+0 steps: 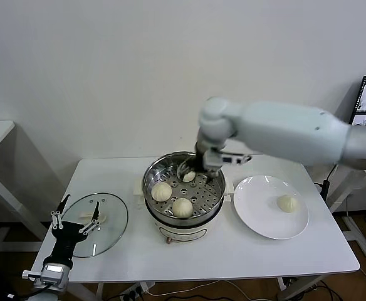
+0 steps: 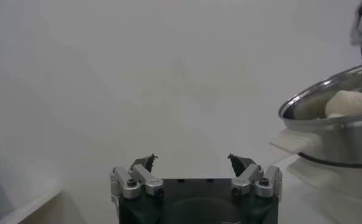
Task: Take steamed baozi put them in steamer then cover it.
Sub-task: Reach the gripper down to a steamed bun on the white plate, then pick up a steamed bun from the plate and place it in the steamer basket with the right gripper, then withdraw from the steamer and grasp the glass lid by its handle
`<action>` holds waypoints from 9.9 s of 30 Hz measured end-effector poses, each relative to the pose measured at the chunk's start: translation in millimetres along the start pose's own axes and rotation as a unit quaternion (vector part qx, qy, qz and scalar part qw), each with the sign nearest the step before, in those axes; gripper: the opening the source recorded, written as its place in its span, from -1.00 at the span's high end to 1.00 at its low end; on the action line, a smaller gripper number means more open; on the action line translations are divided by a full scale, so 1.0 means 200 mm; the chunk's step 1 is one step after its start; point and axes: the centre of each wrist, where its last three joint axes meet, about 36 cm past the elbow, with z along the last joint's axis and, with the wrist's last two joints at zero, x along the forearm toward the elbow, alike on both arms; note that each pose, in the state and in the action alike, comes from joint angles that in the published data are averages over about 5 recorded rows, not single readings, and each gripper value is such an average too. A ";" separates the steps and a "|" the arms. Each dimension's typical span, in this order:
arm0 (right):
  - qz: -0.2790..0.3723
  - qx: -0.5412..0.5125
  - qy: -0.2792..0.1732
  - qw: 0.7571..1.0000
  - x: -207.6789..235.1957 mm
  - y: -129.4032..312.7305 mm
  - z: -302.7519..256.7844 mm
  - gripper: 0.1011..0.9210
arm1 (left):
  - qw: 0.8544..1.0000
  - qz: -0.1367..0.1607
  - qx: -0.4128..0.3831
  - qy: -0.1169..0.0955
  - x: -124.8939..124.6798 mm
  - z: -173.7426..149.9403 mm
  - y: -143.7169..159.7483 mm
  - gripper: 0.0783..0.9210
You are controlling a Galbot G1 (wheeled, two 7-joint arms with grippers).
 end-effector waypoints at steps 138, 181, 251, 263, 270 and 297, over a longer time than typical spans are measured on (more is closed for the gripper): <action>-0.052 -0.571 -0.020 0.819 -0.32 0.01 0.13 -0.39 | 1.000 0.001 -0.007 -0.020 -0.04 -0.04 0.04 -0.77; 0.075 -0.629 -0.084 0.769 0.15 0.43 0.27 -0.76 | 1.000 0.001 -0.004 -0.008 -0.07 -0.02 0.05 -0.77; 0.735 -0.675 -0.042 0.037 -1.44 1.42 -1.62 -0.76 | 0.853 0.059 -0.519 0.011 -0.09 0.82 0.09 -0.77; 0.732 -0.680 -0.034 0.039 -1.47 1.44 -1.65 -0.76 | 0.836 0.058 -0.546 0.005 -0.24 0.85 0.06 -0.77; 0.730 -0.682 -0.030 0.041 -1.48 1.45 -1.65 -0.76 | 0.831 0.052 -0.554 0.005 -0.33 0.86 0.07 -0.77; 0.727 -0.684 -0.024 0.052 -1.55 1.47 -1.68 -0.76 | 0.833 0.056 -0.551 0.008 -0.44 0.95 0.02 0.33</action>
